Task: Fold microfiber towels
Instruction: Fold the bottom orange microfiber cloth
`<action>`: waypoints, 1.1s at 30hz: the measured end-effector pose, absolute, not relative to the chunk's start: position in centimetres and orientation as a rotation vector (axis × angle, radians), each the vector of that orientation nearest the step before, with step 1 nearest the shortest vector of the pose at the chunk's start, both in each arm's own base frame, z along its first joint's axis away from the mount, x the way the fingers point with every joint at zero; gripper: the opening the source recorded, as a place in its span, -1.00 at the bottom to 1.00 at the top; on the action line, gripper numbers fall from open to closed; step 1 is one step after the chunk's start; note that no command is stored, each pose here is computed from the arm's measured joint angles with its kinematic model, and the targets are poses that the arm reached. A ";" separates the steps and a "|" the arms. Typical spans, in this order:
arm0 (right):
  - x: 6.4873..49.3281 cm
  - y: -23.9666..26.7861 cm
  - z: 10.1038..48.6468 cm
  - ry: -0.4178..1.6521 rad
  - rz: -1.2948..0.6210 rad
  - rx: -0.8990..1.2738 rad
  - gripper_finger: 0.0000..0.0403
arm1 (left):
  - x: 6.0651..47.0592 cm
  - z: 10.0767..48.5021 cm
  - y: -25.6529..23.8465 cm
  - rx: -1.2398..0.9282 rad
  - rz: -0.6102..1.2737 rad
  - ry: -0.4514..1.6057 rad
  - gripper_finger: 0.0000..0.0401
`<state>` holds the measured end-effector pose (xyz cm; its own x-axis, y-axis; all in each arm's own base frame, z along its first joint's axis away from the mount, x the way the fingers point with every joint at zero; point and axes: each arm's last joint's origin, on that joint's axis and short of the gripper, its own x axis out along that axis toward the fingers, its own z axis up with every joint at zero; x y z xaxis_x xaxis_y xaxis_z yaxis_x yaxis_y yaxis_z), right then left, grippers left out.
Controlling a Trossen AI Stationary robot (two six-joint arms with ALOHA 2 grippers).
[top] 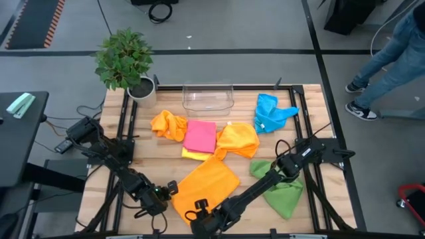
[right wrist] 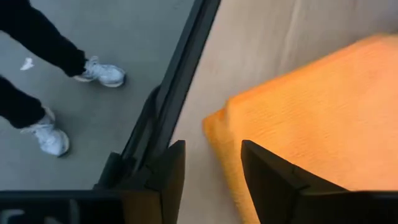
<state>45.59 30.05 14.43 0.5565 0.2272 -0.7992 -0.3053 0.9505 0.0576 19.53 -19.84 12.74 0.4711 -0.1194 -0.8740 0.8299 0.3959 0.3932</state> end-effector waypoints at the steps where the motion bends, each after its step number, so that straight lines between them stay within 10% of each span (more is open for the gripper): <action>1: 45.7 30.0 14.4 0.934 0.324 -0.075 -0.15 | 19.5 12.7 -19.8 0.977 -0.710 0.879 -0.94; 12: 45.7 29.1 12.6 1.035 0.263 -0.042 -0.18 | 19.5 12.7 -19.8 0.931 -0.687 0.892 -0.94; 22: 45.5 28.8 12.5 1.029 0.187 -0.101 -0.93 | 19.5 12.7 -19.9 0.926 -0.684 0.893 -0.96; 33: 44.3 29.0 18.0 0.984 0.193 0.020 -0.98 | 20.9 17.3 -19.2 0.870 -0.589 0.748 -0.98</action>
